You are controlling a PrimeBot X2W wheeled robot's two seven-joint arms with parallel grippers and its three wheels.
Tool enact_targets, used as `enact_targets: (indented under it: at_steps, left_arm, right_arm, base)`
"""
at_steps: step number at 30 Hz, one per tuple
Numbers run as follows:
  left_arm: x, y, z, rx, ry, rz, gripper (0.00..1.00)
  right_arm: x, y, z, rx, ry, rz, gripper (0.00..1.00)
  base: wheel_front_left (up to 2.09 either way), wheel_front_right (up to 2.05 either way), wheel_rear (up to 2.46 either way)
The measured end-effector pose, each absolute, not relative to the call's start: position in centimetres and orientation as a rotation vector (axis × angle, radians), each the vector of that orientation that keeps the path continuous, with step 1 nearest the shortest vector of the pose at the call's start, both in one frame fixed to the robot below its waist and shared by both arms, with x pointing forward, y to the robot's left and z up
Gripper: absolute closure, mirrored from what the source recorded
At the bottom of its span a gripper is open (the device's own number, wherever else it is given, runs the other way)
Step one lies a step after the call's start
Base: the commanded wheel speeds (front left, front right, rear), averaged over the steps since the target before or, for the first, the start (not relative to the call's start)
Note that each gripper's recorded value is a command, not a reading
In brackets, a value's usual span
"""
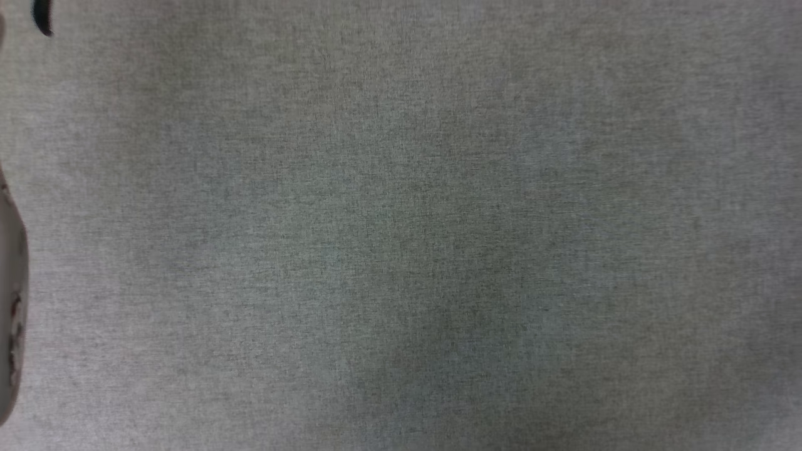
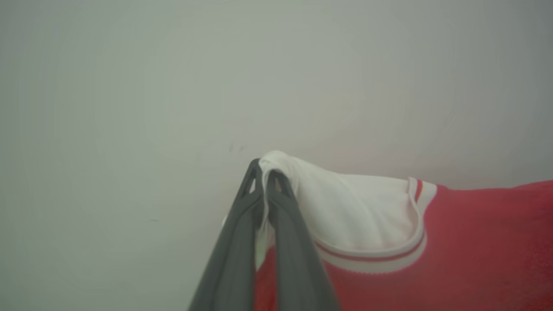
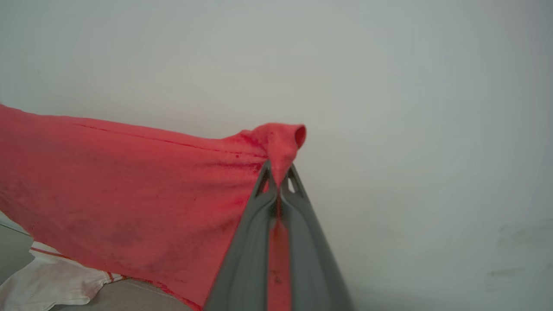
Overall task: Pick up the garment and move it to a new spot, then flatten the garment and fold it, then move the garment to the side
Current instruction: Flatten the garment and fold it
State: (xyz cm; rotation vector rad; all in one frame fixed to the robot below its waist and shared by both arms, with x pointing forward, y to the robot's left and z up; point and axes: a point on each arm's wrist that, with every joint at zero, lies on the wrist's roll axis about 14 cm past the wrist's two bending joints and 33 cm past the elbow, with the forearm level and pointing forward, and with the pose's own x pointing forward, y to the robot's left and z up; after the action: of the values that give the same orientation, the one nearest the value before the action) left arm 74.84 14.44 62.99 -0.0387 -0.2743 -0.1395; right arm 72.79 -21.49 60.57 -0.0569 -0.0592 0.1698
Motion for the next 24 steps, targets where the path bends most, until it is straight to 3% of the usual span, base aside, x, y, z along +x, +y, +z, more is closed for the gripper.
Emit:
enact_targets:
  at_steps: [6,10,24]
  left_arm:
    - [75.2,14.5,55.6,-0.077,-0.140,-0.139,1.00]
    - [73.5,14.7,52.9,-0.109,-0.085,-0.145,1.00]
    - [58.8,19.7,47.1,-0.207,0.089,-0.049,1.00]
  right_arm:
    - [73.4,-20.9,54.6,-0.021,0.050,0.175,1.00]
    - [71.7,-20.6,51.9,-0.014,0.107,0.184,1.00]
    - [58.0,-19.7,49.3,-0.015,0.209,0.273,1.00]
  base:
    - [0.00,0.00,0.00]
    - [0.00,0.00,0.00]
    - [0.00,0.00,0.00]
